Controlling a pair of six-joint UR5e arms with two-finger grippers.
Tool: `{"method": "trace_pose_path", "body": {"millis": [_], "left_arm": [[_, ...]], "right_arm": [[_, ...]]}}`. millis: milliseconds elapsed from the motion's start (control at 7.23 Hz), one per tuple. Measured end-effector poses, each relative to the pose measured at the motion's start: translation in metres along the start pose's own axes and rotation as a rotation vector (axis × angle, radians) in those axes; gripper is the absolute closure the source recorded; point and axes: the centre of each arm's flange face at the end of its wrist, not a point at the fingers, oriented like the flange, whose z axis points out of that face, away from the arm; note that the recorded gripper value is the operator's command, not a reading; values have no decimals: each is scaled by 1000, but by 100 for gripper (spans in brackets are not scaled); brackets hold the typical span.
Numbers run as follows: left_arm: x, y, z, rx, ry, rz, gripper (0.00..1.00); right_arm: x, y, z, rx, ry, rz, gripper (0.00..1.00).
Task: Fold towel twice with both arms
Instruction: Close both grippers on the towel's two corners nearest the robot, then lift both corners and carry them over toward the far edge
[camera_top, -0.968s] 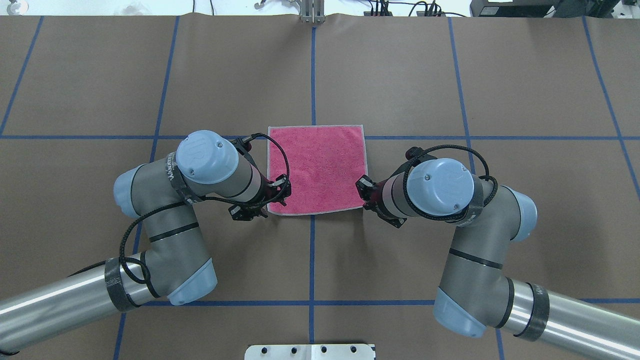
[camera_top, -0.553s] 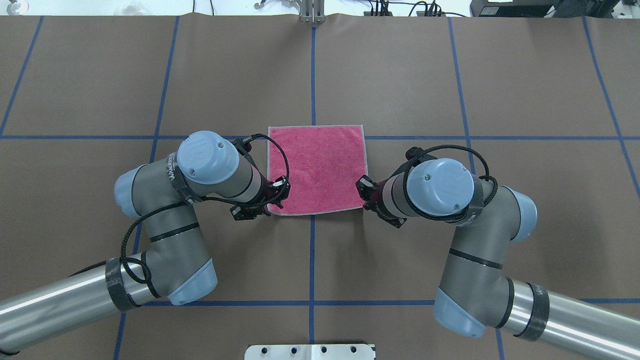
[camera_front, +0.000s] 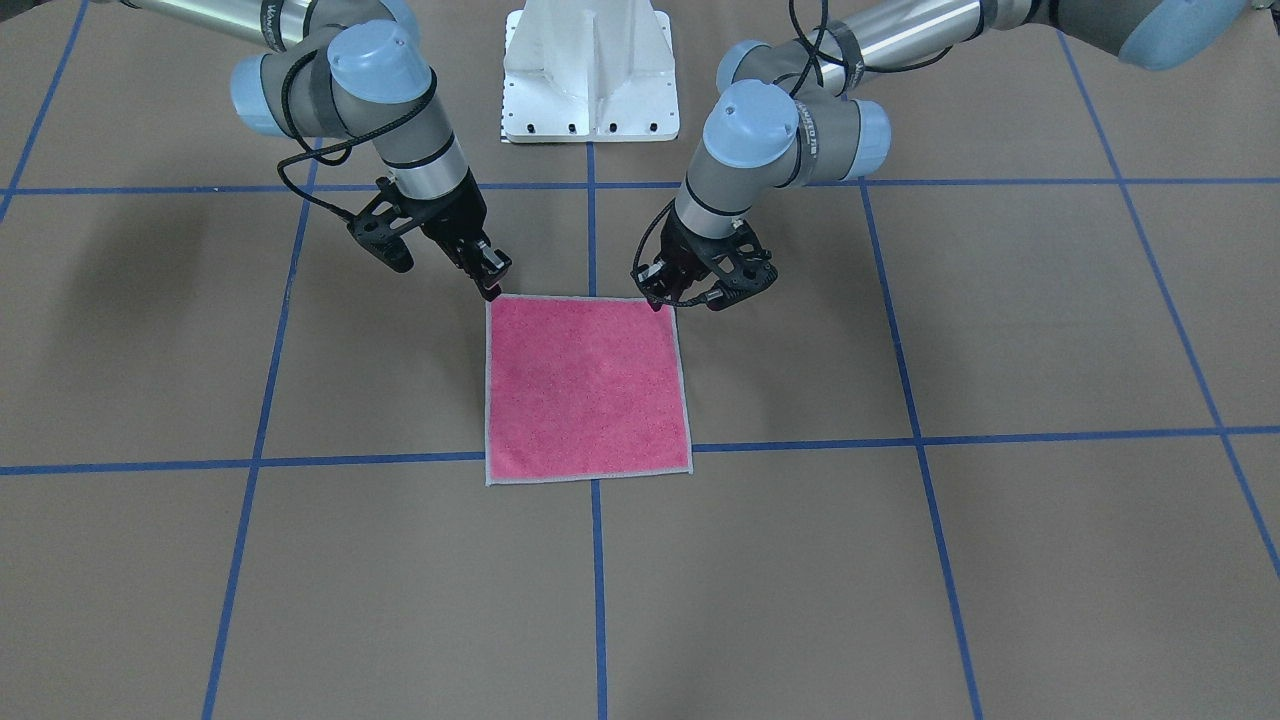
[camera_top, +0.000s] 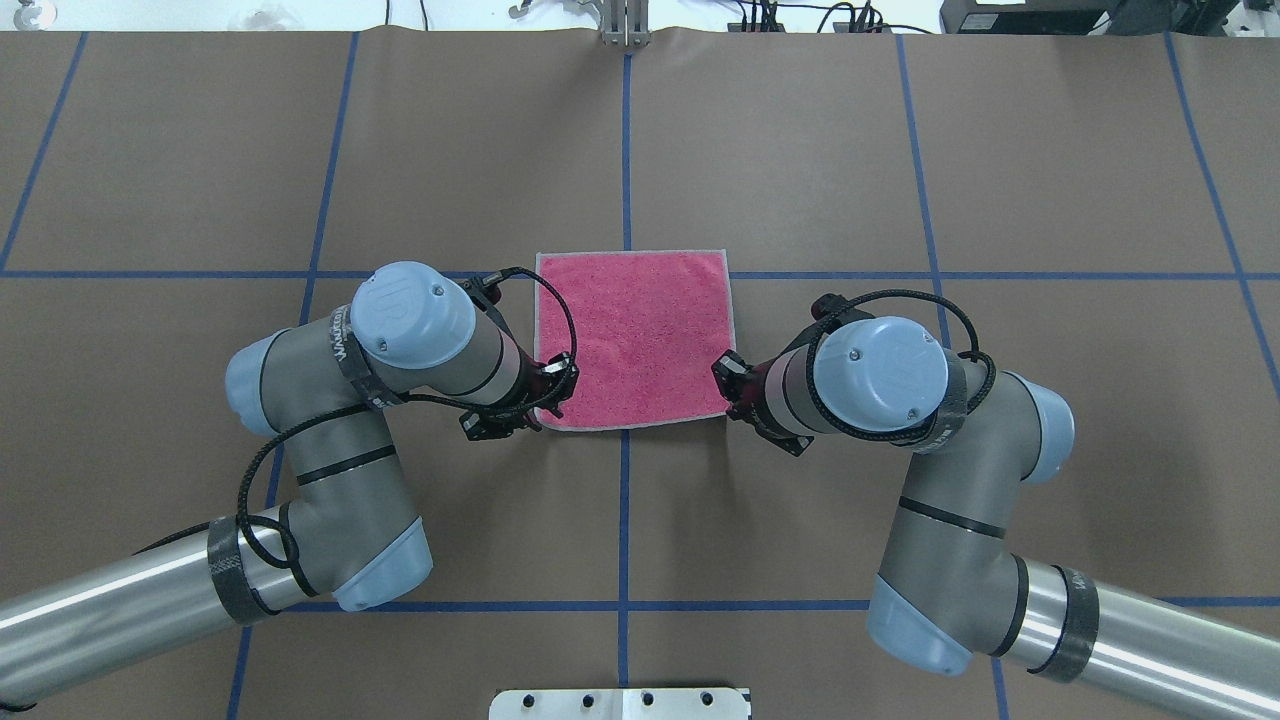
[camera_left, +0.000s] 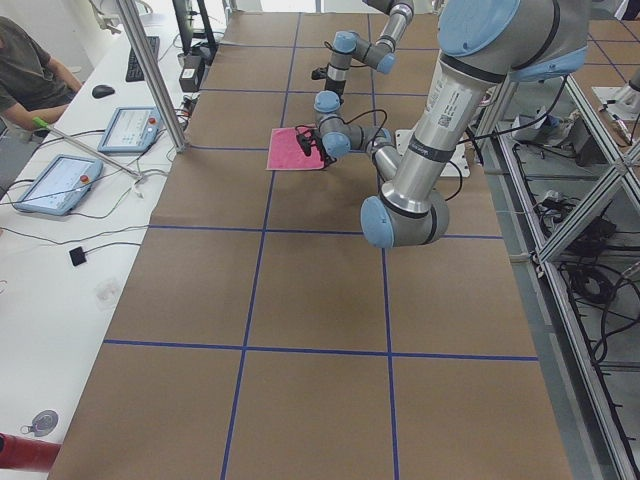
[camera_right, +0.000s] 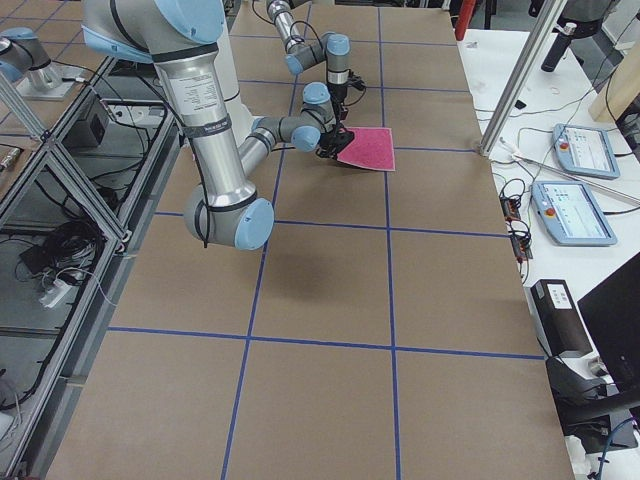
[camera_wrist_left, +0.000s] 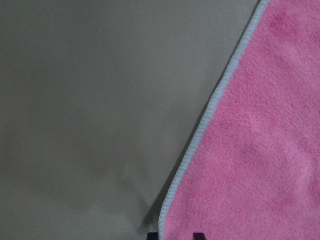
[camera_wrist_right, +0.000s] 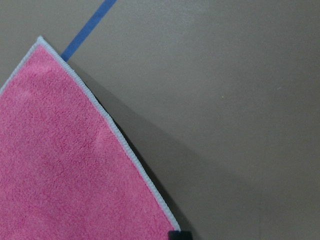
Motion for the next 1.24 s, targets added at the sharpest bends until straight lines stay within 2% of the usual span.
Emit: {"method": "trace_pose_path", "body": {"millis": [415, 830, 1245], "left_arm": [[0, 0, -1, 1, 0, -1, 78], [-1, 0, 0, 1, -2, -2, 100], [0, 1, -2, -1, 0, -7, 100]], "right_arm": [[0, 0, 0, 1, 1, 0, 100], [0, 0, 0, 0, 1, 0, 100], [0, -1, 1, 1, 2, 0, 100]]}}
